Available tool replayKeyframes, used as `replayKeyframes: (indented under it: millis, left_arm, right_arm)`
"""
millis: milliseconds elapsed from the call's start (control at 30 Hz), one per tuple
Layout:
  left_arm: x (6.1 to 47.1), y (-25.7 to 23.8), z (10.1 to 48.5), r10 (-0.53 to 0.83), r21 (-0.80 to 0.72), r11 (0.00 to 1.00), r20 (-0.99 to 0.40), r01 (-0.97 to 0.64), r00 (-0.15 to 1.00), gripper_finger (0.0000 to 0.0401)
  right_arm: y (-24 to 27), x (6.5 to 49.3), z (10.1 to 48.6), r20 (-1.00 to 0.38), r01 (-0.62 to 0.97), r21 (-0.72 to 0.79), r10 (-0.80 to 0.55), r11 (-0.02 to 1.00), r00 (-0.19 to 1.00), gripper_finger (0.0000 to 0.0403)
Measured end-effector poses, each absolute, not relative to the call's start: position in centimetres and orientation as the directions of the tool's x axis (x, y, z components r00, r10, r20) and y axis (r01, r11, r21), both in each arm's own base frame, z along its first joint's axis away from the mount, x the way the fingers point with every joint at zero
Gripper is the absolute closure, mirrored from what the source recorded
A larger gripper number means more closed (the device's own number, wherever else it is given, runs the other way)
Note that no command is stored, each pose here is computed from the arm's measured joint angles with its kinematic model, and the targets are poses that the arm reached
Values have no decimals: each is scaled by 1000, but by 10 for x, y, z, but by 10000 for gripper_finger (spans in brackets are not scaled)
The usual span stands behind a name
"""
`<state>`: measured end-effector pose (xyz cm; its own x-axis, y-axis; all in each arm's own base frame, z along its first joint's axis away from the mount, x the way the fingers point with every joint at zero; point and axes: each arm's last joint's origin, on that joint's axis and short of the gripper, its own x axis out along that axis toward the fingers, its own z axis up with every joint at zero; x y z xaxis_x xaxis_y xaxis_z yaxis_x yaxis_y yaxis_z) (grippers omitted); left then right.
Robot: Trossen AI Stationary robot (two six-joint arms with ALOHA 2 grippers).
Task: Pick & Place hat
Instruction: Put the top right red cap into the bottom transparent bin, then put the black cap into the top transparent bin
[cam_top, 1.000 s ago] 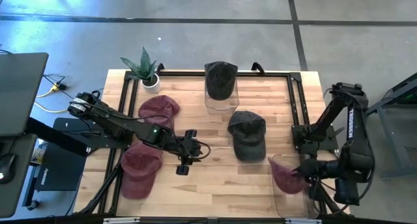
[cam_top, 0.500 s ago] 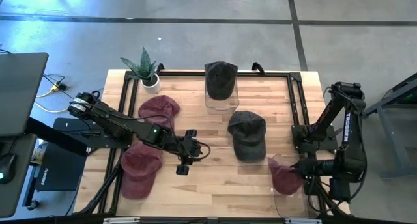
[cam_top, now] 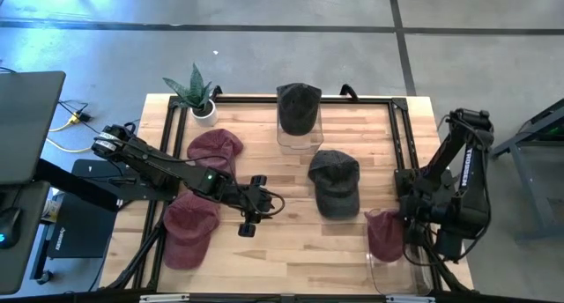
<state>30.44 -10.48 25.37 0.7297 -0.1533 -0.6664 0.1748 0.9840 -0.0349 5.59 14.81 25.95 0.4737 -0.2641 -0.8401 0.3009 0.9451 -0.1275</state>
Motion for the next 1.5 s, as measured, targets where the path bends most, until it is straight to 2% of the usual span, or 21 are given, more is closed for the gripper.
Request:
replayKeyframes:
  millis: [200, 467, 700, 800, 867, 1000, 1133, 1300, 1400, 1500]
  left_arm:
    - [304, -105, 254, -154, -35, 984, -665, 175, 731, 263]
    - [305, -105, 254, -155, -36, 984, -662, 176, 734, 263]
    - [305, -105, 254, -158, -38, 983, -662, 177, 733, 263]
    - [305, -105, 254, -157, -38, 983, -662, 177, 733, 263]
    - [305, -105, 254, -157, -38, 983, -662, 177, 733, 263]
    - [305, -105, 254, -157, -37, 984, -662, 177, 733, 263]
    - [305, -105, 254, -151, -33, 984, -663, 172, 734, 263]
    - [305, -104, 254, -116, -10, 989, -663, 147, 740, 263]
    - [305, -103, 254, -111, -6, 990, -665, 143, 739, 263]
    - [305, -103, 254, -111, -6, 990, -665, 143, 739, 263]
  right_arm:
    - [136, 55, 270, -849, 301, -53, -202, 952, 489, 159]
    - [119, 50, 288, -845, 292, 183, -1, 939, 534, 178]
    - [110, 48, 296, -817, 235, 262, 85, 936, 571, 198]
    - [108, 48, 301, -774, 187, 303, 126, 935, 620, 206]
    - [109, 51, 306, -699, 142, 318, 131, 937, 703, 211]
    - [117, 62, 316, -483, 95, 266, 47, 959, 874, 217]
    - [124, 83, 320, -435, 101, 190, -8, 977, 900, 219]
    - [127, 128, 312, -491, 150, 42, -110, 988, 864, 218]
    - [116, 162, 300, -580, 177, -22, -157, 984, 799, 219]
    - [96, 196, 287, -674, 172, -33, -149, 984, 724, 212]
